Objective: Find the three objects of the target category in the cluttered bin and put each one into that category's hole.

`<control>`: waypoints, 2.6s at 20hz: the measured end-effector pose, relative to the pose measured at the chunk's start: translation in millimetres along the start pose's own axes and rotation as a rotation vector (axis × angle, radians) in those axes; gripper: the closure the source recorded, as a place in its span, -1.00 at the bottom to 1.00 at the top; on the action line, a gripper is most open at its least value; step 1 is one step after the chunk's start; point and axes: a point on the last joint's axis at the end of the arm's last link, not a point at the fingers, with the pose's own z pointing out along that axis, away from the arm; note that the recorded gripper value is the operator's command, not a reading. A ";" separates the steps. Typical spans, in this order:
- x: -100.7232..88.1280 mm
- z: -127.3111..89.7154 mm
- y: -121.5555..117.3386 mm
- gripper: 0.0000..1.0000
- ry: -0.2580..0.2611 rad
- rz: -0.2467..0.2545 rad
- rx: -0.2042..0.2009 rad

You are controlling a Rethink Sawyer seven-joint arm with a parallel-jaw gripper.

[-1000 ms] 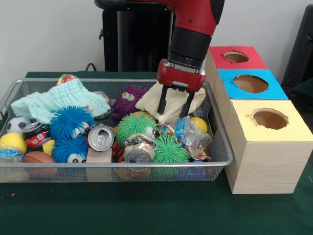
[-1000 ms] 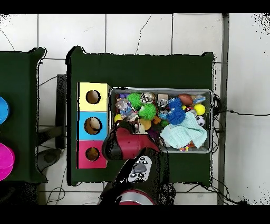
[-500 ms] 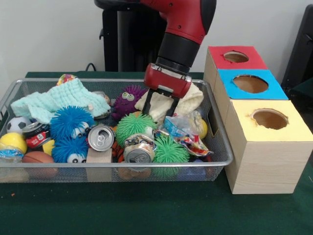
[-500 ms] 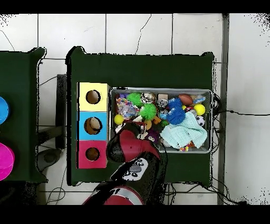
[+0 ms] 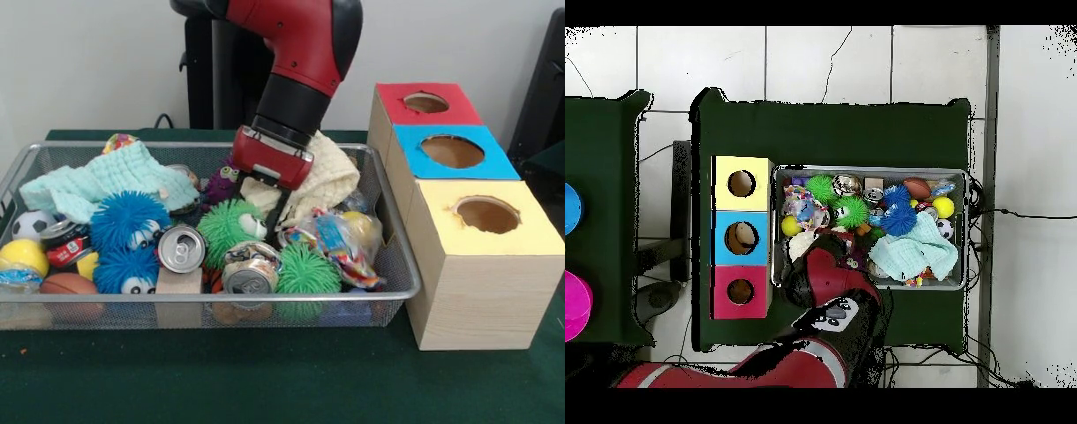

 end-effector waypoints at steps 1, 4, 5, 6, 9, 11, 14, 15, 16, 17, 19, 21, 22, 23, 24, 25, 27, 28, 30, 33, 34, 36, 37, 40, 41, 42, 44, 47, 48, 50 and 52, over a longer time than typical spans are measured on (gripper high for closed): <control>-0.1 1.8 -2.3 -1.00 -0.011 0.003 0.006; -3.3 9.9 -13.9 -1.00 -0.090 0.013 0.036; -6.4 12.5 -18.4 -1.00 -0.134 0.015 0.045; -8.3 13.7 -21.0 -1.00 -0.160 0.016 0.051; -14.4 15.6 -28.0 -1.00 -0.225 0.018 0.067; -17.5 15.8 -30.7 -1.00 -0.250 0.021 0.073; -27.7 14.6 -38.6 -1.00 -0.304 0.033 0.098; -32.7 13.3 -41.6 -1.00 -0.325 0.039 0.108; -35.9 12.3 -43.2 -1.00 -0.338 0.043 0.114; -41.6 10.4 -46.3 -1.00 -0.361 0.049 0.126; -46.2 8.3 -49.3 -1.00 -0.377 0.052 0.136; -55.4 3.2 -57.4 -1.00 -0.402 0.056 0.155; -56.3 2.6 -58.4 -1.00 -0.404 0.056 0.157; -59.5 0.5 -62.5 -1.00 -0.409 0.058 0.163; -61.0 0.0 -64.3 -1.00 -0.408 0.062 0.165; -61.6 -0.2 -66.4 -1.00 -0.404 0.065 0.166; -60.4 0.9 -72.4 -1.00 -0.373 0.076 0.163; -58.8 1.7 -74.2 -1.00 -0.357 0.080 0.160; -51.2 5.8 -80.2 -1.00 -0.285 0.098 0.150; -37.2 9.3 -88.3 -1.00 -0.139 0.129 0.137; -35.4 8.6 -90.1 -1.00 -0.106 0.136 0.135; -35.6 4.8 -91.5 -1.00 -0.075 0.141 0.137; -37.3 1.2 -91.1 -1.00 -0.065 0.140 0.139; -45.6 -14.2 -85.4 -1.00 -0.068 0.108 0.151; -47.8 -18.0 -83.3 -1.00 -0.076 0.097 0.154; -50.1 -21.7 -81.1 -1.00 -0.084 0.087 0.157; -54.0 -29.3 -77.4 -1.00 -0.099 0.064 0.163; -58.7 -37.2 -76.3 -1.00 -0.115 0.044 0.173; -61.0 -39.9 -79.4 -1.00 -0.121 0.042 0.180; -62.4 -41.0 -84.1 -1.00 -0.123 0.043 0.188; -62.8 -41.6 -88.1 -1.00 -0.123 0.044 0.195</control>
